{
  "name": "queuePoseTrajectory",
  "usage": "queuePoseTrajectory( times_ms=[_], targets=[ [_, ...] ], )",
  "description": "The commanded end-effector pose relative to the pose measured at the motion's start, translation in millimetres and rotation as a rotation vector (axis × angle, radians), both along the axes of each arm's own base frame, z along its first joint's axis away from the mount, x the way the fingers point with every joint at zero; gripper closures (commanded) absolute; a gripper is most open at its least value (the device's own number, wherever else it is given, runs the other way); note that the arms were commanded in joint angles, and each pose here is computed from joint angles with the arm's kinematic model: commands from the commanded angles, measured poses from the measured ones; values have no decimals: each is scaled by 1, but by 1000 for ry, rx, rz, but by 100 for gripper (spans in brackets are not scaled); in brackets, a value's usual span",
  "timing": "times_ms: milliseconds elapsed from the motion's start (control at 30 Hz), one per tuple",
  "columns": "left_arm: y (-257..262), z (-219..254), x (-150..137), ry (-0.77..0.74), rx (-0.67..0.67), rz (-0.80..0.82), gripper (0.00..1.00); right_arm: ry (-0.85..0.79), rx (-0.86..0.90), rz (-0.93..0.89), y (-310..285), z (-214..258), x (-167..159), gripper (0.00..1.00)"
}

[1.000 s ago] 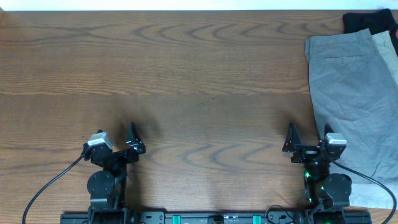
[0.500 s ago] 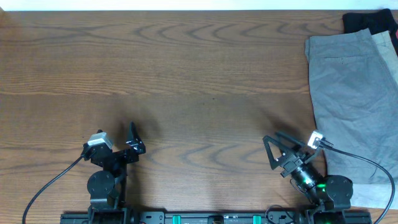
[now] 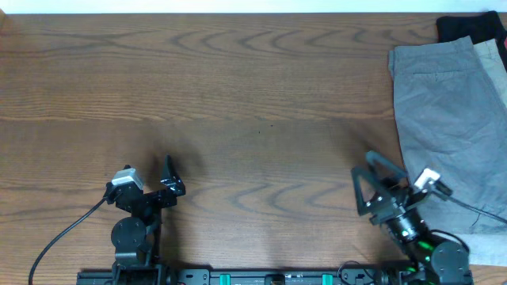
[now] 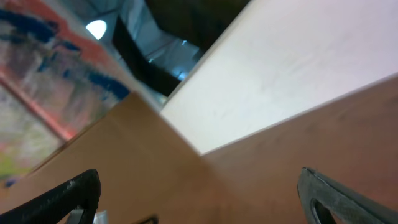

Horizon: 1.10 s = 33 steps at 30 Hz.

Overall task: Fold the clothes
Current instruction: 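Reach the right gripper to the grey trousers on the stack and grasp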

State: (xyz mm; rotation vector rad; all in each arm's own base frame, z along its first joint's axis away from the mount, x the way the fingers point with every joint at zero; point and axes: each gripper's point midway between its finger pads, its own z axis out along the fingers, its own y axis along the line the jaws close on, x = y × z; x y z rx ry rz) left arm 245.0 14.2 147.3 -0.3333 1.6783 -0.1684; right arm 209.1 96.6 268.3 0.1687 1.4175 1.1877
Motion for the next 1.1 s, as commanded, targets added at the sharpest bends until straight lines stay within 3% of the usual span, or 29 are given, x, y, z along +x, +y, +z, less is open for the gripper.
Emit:
queuePoseTrajectory(
  times_ms=[0,267,533,700,900,1067],
  targets=[
    [3,-19,-1,58,17,11,2,-86,-155,-184,-20,37,16,1],
    [3,-19,-1,58,17,11,2,119,-539,-346,-43,60,107,1],
    [3,-19,-1,58,17,11,2,563,-955,-683,-125,44,216,1],
    [3,-19,-1,58,17,11,2,816,-1159,-794,-162,15,258,1],
    [3,-19,-1,58,17,11,2,812,-1322,-733,-163,-21,305,1],
    [3,-19,-1,58,17,11,2,893,-1447,-694,-180,-81,324,1]
  ],
)
